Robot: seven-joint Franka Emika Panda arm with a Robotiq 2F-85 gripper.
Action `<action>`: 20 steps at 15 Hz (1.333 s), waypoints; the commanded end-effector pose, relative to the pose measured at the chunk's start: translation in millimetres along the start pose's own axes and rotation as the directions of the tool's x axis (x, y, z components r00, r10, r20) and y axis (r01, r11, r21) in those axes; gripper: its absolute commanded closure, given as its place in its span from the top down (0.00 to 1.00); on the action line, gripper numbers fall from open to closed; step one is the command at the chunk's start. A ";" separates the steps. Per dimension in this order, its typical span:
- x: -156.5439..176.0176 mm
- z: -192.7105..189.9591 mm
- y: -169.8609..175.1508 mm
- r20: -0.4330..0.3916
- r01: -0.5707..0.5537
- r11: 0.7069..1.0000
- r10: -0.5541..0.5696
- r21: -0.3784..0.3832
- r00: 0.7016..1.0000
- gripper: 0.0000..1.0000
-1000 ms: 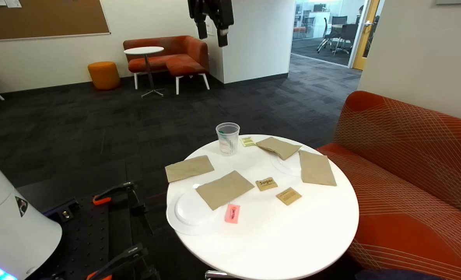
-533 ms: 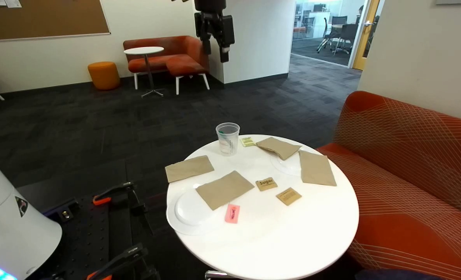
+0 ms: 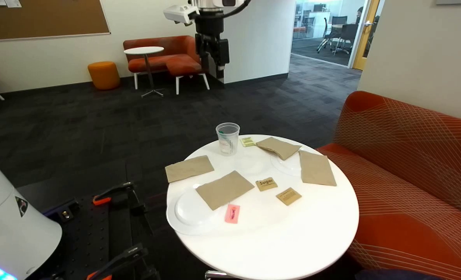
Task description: Take the blue pen out of the cup and place it on the table
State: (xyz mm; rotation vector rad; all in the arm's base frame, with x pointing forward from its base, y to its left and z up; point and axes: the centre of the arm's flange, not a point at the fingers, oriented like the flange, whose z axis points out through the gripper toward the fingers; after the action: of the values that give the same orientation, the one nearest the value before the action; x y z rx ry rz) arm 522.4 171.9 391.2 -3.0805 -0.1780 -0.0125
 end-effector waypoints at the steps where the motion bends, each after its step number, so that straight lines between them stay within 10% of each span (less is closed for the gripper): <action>1: 19.0 21.4 -14.3 0.016 -0.030 0.999 0.031 -0.018 0.999 1.00; 13: 59.9 99.8 -32.8 0.051 -0.068 0.996 0.071 -0.052 0.996 1.00; 20: 71.0 128.7 -36.7 0.067 -0.093 0.991 0.099 -0.097 0.993 0.65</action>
State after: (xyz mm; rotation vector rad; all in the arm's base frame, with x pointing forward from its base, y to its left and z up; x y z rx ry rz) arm 576.7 217.1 272.7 -3.1583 -0.0708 0.1143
